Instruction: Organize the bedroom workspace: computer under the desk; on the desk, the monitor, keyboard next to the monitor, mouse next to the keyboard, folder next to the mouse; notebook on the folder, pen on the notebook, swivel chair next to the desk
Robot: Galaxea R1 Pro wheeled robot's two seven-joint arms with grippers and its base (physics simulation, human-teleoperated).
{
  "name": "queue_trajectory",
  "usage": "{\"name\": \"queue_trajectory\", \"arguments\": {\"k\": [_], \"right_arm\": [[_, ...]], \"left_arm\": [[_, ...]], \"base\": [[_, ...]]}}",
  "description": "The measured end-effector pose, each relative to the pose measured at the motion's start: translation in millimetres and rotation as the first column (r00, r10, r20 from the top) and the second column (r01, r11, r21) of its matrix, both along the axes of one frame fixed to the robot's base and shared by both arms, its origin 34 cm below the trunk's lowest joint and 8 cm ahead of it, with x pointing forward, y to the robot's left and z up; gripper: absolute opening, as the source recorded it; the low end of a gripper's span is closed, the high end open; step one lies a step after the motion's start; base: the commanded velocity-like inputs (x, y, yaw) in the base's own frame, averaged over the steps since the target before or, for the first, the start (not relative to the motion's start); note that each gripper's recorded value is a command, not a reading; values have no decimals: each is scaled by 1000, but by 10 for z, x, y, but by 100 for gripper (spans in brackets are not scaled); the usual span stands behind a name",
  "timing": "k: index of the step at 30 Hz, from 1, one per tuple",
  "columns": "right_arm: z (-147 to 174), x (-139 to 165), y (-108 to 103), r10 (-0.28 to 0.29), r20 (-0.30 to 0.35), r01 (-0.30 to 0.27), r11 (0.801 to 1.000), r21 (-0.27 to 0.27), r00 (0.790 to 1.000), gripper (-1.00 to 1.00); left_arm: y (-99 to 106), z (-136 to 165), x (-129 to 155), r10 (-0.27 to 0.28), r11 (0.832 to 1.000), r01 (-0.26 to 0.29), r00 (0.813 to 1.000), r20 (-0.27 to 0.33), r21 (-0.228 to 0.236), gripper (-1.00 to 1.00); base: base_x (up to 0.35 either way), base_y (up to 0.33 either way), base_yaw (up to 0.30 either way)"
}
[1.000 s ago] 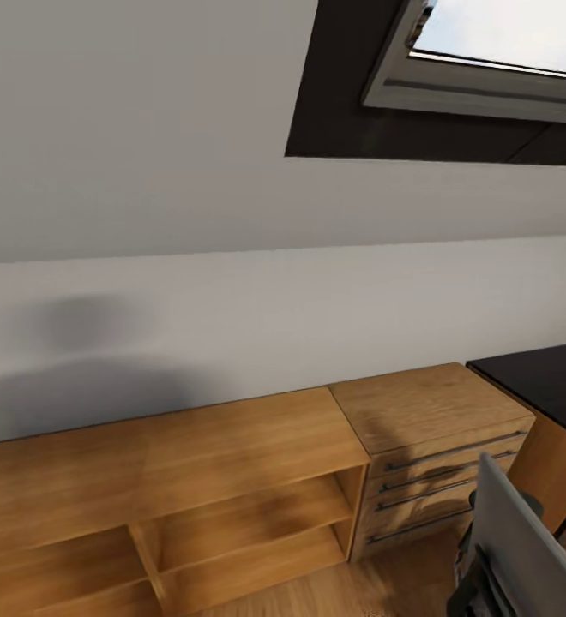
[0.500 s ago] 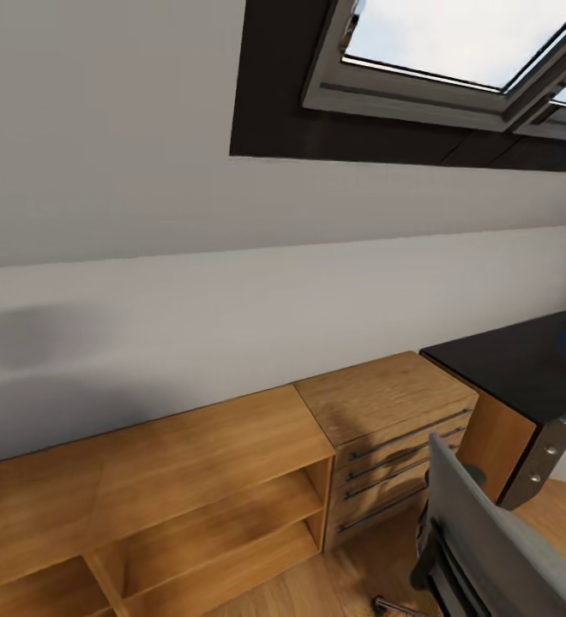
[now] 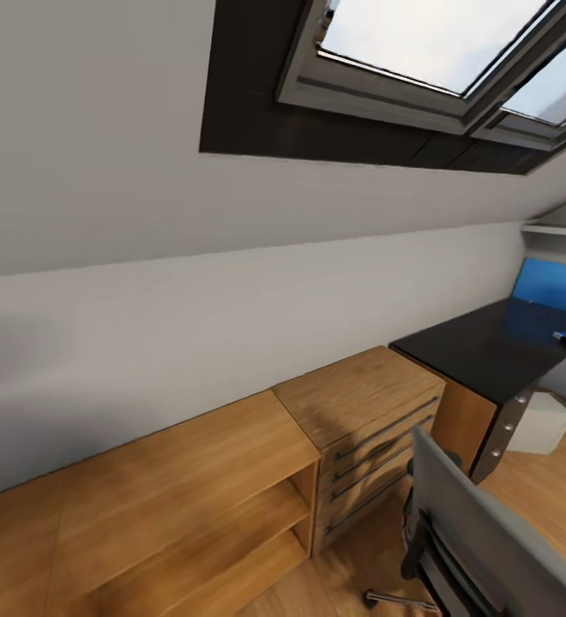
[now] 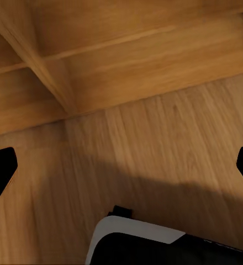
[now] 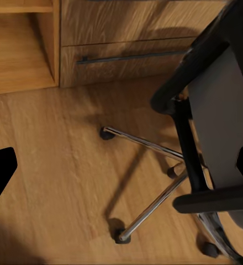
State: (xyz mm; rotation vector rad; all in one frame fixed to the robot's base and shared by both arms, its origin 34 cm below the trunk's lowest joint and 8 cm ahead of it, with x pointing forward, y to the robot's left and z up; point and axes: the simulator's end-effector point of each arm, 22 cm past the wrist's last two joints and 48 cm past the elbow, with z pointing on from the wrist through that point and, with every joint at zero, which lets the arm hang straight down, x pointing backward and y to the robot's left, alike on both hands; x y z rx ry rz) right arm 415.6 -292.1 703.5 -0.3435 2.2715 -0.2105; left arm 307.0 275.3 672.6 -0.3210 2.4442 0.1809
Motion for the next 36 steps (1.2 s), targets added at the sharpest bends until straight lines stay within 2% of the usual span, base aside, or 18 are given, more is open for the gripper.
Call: {"name": "queue_trajectory", "arguments": {"k": [14,36], "right_arm": [[-1,0,1,0,0,0,1000,0,1000,100],[0,3,-4,0,0,0,1000,-1,1000,100]], "left_arm": [[-3,-1,1,0,1000,0,1000,0,0,100],[5,-3,-1,4,1000,-4,1000,-2,-1,100]], "base": [[39,297,-300],[0,19,-300]]}}
